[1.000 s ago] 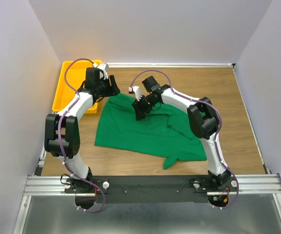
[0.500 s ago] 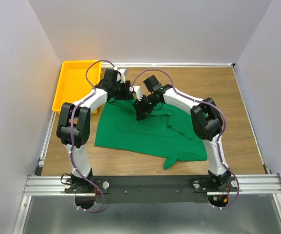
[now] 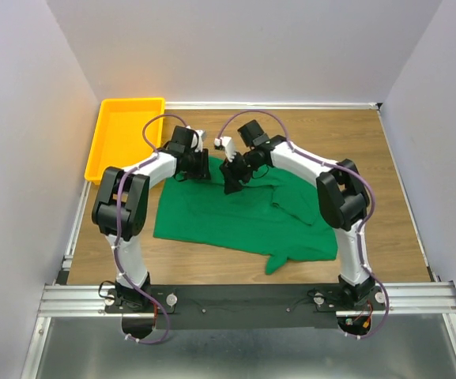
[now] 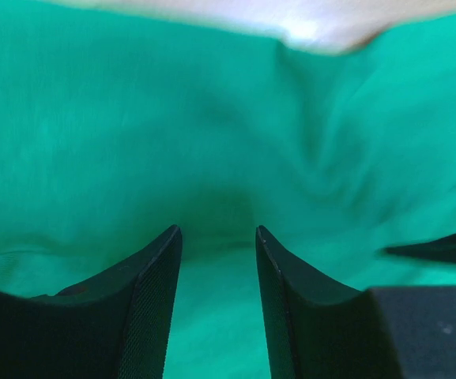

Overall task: Fold and stack the t-shirts
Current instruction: Fold the tshirt

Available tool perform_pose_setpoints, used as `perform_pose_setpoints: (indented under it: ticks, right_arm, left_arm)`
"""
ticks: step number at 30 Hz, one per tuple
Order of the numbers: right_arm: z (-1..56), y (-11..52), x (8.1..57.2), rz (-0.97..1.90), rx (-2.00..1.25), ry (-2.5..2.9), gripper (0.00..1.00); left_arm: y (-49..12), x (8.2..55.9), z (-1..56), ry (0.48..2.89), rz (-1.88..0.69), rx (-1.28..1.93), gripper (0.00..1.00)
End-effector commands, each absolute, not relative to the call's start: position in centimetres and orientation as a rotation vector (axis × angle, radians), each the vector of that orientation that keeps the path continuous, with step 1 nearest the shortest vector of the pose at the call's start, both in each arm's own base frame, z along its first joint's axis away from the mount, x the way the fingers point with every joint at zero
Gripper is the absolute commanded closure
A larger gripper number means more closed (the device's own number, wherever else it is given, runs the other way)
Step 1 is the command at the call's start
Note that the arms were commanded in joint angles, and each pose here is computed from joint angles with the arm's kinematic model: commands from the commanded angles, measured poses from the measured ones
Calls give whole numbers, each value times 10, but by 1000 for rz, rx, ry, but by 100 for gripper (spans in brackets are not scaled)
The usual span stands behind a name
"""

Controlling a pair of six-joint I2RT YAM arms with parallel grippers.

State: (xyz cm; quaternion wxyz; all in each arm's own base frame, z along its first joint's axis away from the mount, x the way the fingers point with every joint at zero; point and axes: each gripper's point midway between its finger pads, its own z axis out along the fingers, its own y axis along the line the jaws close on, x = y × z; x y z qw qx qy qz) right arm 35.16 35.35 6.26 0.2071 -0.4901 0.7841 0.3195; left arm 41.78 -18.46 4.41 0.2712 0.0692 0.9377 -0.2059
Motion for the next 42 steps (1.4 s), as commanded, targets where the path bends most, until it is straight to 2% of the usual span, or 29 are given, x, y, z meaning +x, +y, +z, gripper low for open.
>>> perform_pose_setpoints:
  ticks: [1,2,4,5,6,8,9,11,15,19,23,27,32,42]
  right_arm:
    - [101,324,371,918,-1240,2156,34]
    - [106,315,376,920,-1207,2162,34]
    - [119,286,392,915,-1107,2174,33]
    - [121,266,403,907,-1031,2200,33]
    - [123,255,408,898,-991,2213,33]
    - [123,225,419,873,-875,2261,33]
    - [121,215,421,859,-834,2282,33]
    - [116,187,424,850,-707,2342,33]
    - [106,148,419,850,-507,2427,36]
    - [91,112,413,735,-408,2494,50]
    - [76,95,414,680,-378,2529,52]
    - [58,92,421,672,-365,2560,58]
    - [36,86,437,630,-336,2599,59]
    - [42,87,462,630,-314,2563,58]
  left_arm:
    - [-165,411,73,2475,-429,164,53]
    - [-160,405,71,2495,-401,154,55]
    - [-147,405,76,2497,-332,117,71]
    - [-144,406,80,2489,-319,94,74]
    - [-142,409,87,2463,-315,80,74]
    - [-144,423,114,2357,-354,46,65]
    - [-145,428,123,2326,-379,34,55]
    - [-155,442,136,2282,-482,13,51]
    - [-166,462,122,2333,-541,1,54]
    - [-167,473,96,2395,-521,-32,62]
    - [-160,479,73,2444,-458,-63,64]
    - [-154,485,60,2474,-417,-86,67]
    - [-146,492,35,2528,-353,-126,69]
    - [-129,515,9,2595,-273,-245,73]
